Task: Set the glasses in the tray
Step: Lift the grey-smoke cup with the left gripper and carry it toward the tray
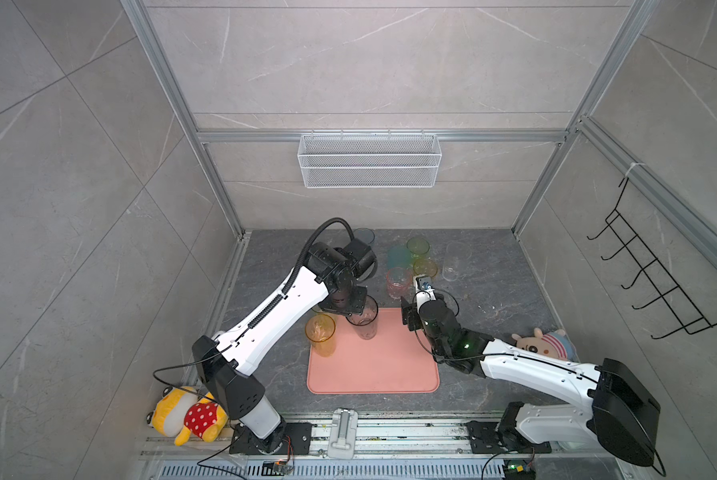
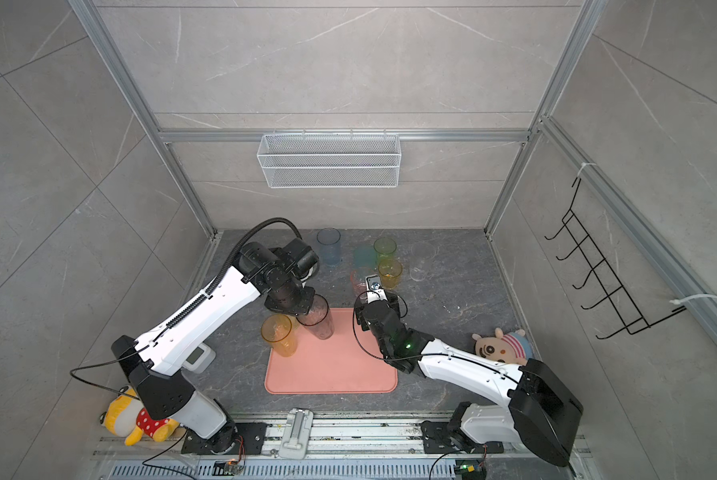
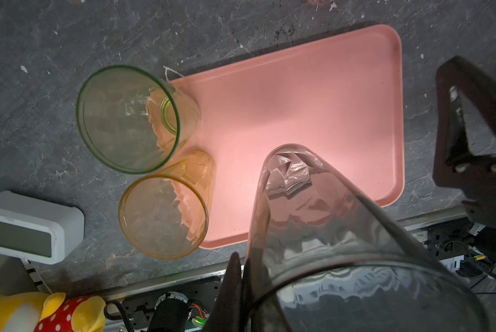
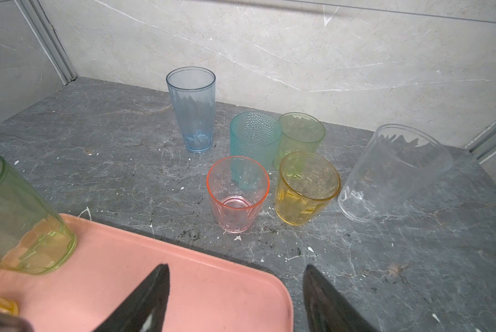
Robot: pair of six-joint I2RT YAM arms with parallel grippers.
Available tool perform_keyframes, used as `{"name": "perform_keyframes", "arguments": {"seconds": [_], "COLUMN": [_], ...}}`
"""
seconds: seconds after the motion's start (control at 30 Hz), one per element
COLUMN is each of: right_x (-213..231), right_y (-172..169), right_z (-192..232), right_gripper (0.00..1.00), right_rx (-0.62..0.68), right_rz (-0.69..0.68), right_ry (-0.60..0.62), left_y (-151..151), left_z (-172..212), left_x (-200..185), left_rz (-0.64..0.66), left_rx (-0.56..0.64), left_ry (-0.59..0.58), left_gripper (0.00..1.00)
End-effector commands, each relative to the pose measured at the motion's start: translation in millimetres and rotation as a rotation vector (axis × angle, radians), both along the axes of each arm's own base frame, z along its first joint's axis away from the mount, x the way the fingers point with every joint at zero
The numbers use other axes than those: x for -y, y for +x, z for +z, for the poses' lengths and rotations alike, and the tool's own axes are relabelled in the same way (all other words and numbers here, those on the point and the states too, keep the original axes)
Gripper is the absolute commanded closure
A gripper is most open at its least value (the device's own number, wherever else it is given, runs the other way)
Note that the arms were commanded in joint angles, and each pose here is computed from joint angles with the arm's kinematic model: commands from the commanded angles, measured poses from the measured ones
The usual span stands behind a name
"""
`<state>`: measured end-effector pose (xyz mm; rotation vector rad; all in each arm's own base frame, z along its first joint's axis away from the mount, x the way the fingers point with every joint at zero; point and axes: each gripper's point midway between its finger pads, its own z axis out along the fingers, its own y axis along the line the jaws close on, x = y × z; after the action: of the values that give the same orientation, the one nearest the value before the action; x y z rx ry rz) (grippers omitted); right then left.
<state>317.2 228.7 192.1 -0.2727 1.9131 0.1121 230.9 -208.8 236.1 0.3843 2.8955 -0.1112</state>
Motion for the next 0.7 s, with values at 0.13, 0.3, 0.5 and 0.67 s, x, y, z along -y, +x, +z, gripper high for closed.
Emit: {"name": "perform_keyframes", "arguments": {"seconds": [0.13, 0.3, 0.5, 0.67], "right_x": [1.5, 1.5, 2.1, 2.0], "right_y": [-0.8, 0.2, 0.4, 0.9], "right_z": [3.5, 1.3, 0.5, -1.5], "right_gripper": [0.26, 0.26, 0.25, 0.25], "right_rx": [0.021, 0.018, 0.019, 0.017], "right_rz": [-0.007, -0.011, -0.016, -0.020], "right_ry": [-0.001, -0.007, -0.010, -0.007], "left_y": [-35.2, -50.4, -66.0, -73.3], "left_z": [-4.6, -21.4, -50.5, -69.1], "left_x": [-15.7, -26.5, -51.4, -62.2], "left_rz": [0.042, 0.072, 0.168, 0.236], "left_rx": [-0.026, -0.041, -0.077, -0.075], "left_ry": [-0.005, 0.015, 0.088, 0.085], "left_gripper": [1.00, 1.00, 1.00, 1.00]}}
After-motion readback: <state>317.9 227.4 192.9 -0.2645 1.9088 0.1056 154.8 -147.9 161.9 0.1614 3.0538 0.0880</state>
